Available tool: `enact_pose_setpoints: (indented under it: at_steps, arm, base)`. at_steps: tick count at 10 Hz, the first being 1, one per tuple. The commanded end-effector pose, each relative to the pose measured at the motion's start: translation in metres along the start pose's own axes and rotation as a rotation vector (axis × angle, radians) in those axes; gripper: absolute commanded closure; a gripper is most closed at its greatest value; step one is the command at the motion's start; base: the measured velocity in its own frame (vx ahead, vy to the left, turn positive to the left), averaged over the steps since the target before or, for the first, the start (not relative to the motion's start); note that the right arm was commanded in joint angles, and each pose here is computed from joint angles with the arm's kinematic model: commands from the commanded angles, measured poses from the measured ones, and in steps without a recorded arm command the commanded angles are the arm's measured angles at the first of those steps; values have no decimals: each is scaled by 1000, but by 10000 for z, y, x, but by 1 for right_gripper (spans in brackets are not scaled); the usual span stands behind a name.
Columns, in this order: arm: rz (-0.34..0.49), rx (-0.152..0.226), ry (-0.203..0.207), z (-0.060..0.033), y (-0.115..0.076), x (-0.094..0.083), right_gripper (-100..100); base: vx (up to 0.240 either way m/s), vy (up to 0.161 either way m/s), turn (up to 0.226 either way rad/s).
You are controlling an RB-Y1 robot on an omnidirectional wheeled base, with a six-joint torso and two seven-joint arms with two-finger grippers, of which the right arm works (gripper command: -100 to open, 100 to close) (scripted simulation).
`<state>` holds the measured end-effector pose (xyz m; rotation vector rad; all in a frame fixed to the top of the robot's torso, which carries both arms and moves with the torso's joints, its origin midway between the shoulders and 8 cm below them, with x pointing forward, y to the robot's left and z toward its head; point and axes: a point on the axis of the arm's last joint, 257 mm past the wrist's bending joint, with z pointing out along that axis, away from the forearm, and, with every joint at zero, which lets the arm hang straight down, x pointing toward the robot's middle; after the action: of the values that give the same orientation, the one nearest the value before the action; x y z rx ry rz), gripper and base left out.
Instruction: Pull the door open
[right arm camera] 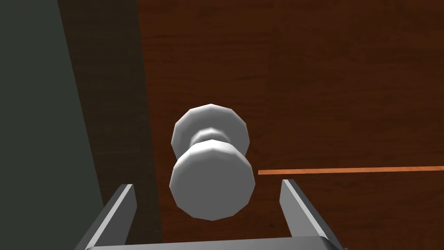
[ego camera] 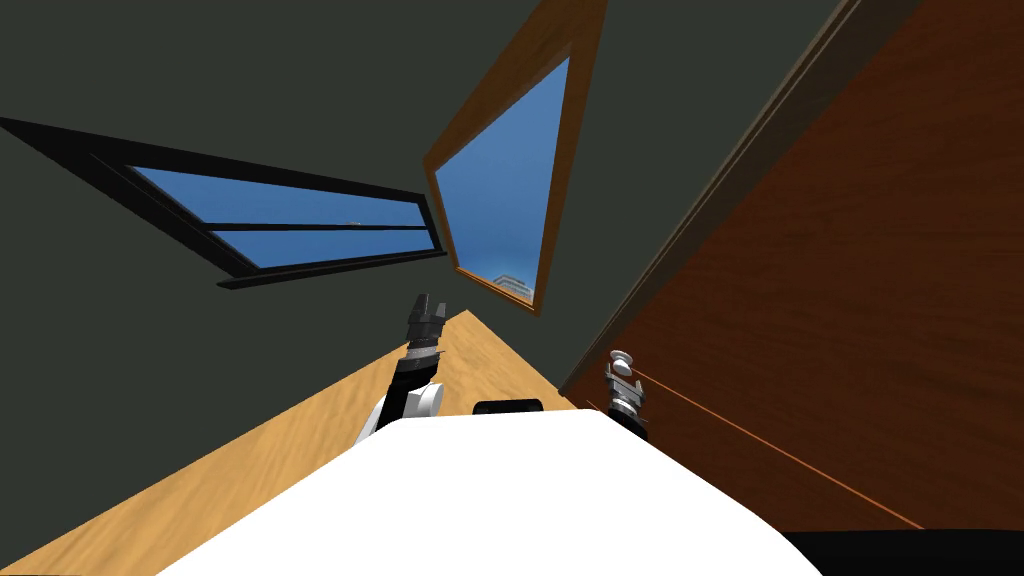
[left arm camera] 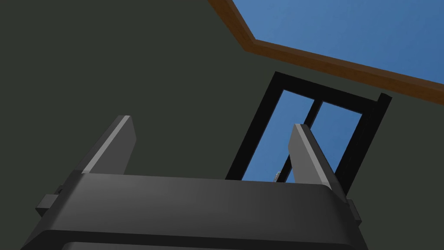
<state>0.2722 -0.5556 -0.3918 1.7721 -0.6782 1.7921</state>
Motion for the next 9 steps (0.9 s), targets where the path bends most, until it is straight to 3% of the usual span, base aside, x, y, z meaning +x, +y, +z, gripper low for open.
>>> enact_pose_setpoints:
  at_steps: [1, 4, 5, 9]
  arm:
    - [2, 9, -2, -25, 67, 0, -100]
    - [1, 17, -5, -54, 128, 9, -100]
    - [1, 17, -5, -54, 128, 9, 100]
    - [1, 17, -5, -54, 128, 9, 100]
  base:
    - [144, -41, -38]
    - [117, -61, -21]
    - [-8, 0, -10]
    - [-14, 6, 4]
